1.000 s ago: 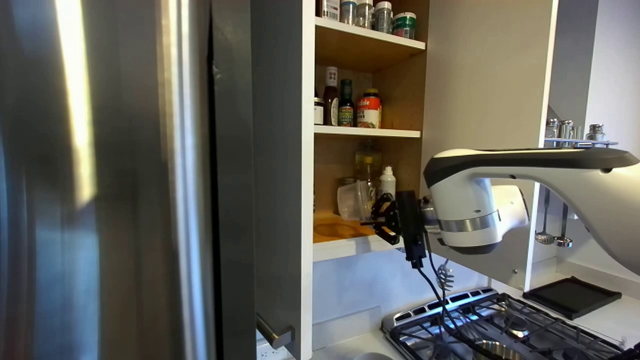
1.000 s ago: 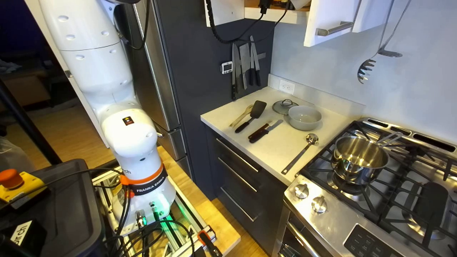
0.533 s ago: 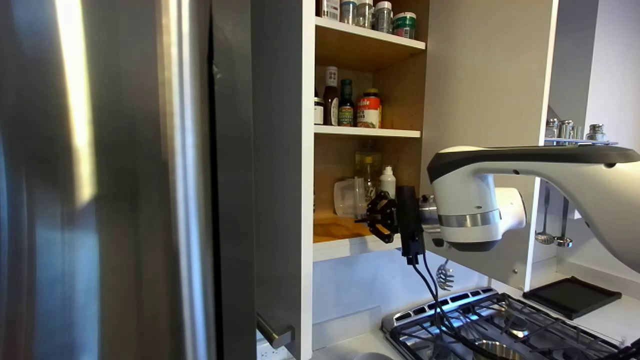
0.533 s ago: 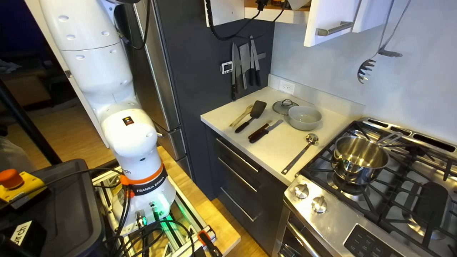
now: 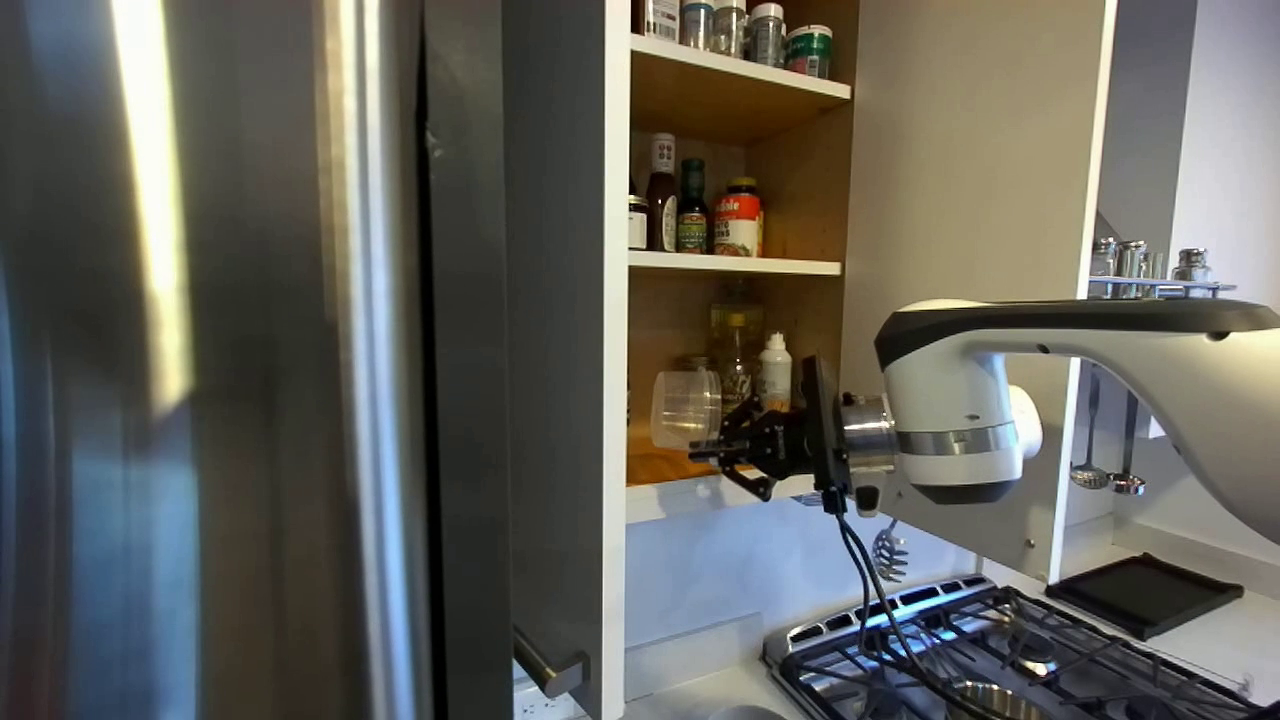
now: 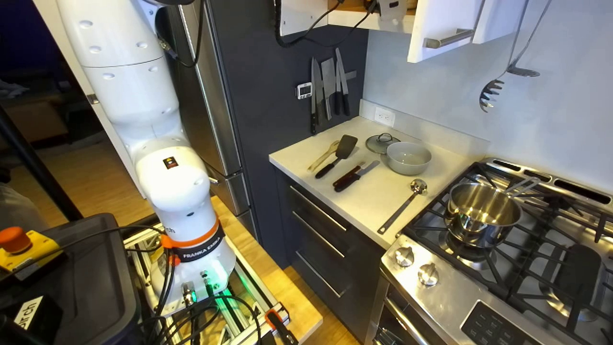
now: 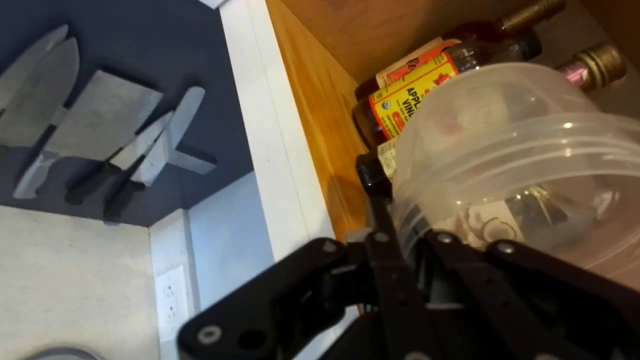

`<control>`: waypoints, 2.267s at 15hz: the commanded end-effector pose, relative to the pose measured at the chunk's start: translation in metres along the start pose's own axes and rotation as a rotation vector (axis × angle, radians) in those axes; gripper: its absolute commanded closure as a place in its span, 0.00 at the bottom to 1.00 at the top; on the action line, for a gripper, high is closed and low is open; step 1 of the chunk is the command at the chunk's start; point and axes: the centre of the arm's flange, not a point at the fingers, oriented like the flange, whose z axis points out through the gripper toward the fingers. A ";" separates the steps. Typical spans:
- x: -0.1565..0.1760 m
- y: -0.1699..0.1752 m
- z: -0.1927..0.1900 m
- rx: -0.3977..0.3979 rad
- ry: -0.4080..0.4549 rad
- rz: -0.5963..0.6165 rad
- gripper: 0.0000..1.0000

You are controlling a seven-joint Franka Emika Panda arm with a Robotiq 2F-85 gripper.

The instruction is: Flip the container over on the shelf

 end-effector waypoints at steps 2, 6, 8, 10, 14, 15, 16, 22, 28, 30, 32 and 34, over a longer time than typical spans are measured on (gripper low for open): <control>0.010 0.004 0.003 -0.060 -0.083 0.214 0.98; 0.008 0.011 0.007 -0.070 -0.084 0.216 0.90; 0.008 0.011 0.007 -0.070 -0.085 0.213 0.90; 0.007 0.010 0.007 -0.069 -0.086 0.212 0.90; 0.011 0.008 0.013 -0.024 -0.109 0.311 0.98; 0.012 0.007 0.015 -0.015 -0.128 0.351 0.98; 0.013 0.007 0.016 -0.009 -0.139 0.390 0.98; 0.020 0.014 0.026 -0.012 -0.190 0.643 0.98; 0.026 0.017 0.031 0.022 -0.294 0.817 0.98; 0.029 0.021 0.035 0.023 -0.313 0.865 0.98; 0.033 0.024 0.038 0.026 -0.332 0.906 0.98; 0.037 0.028 0.040 0.029 -0.374 0.931 0.98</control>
